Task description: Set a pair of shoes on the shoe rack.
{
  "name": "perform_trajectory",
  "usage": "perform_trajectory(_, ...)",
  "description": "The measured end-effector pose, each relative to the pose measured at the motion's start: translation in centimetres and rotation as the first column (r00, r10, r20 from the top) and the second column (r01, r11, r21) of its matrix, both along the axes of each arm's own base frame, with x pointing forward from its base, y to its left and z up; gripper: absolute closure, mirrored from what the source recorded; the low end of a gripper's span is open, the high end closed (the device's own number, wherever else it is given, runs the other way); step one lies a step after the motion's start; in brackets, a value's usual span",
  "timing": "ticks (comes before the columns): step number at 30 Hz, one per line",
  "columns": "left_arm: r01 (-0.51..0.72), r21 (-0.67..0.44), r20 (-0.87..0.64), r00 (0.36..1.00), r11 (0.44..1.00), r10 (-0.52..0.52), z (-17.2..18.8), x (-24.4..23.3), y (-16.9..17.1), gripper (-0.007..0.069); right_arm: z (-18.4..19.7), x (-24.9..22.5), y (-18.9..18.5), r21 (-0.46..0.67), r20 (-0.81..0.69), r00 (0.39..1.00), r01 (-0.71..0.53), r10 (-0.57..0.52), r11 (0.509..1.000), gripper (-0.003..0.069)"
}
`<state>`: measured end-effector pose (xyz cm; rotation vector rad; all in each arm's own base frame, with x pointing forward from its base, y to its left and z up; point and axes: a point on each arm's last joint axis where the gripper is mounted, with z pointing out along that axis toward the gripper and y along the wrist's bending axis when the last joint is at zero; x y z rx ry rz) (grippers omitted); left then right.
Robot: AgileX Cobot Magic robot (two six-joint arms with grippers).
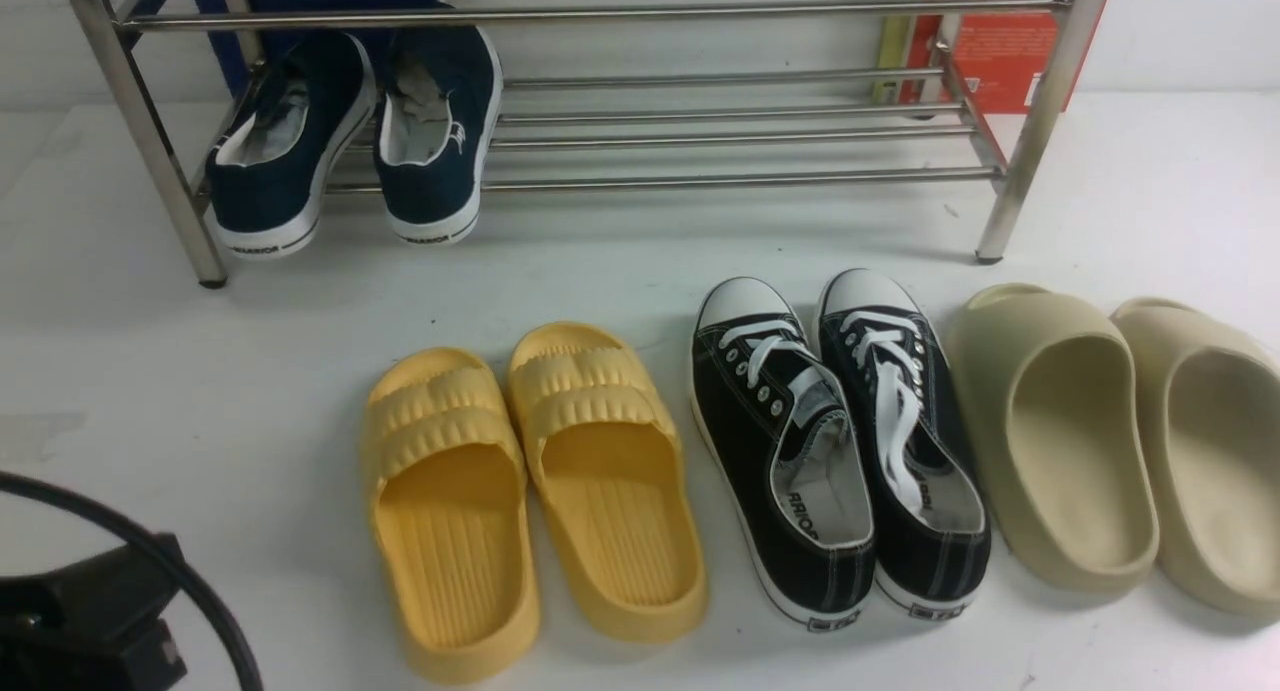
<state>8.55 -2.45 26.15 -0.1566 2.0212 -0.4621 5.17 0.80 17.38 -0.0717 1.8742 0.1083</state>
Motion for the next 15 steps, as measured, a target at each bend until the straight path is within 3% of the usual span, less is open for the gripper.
perform_trajectory(7,0.004,0.051,-0.004,1.000,0.999,-0.004,-0.17,-0.02,0.16,0.0638,0.00,0.00,0.00,0.000,0.000,1.000,0.000,0.000,1.000,0.0419)
perform_trajectory(15,-0.053,0.154,0.121,0.992,0.987,0.034,-0.07,0.14,0.98,0.0638,0.00,0.00,0.00,0.000,0.000,1.000,0.000,0.000,1.000,0.0419)
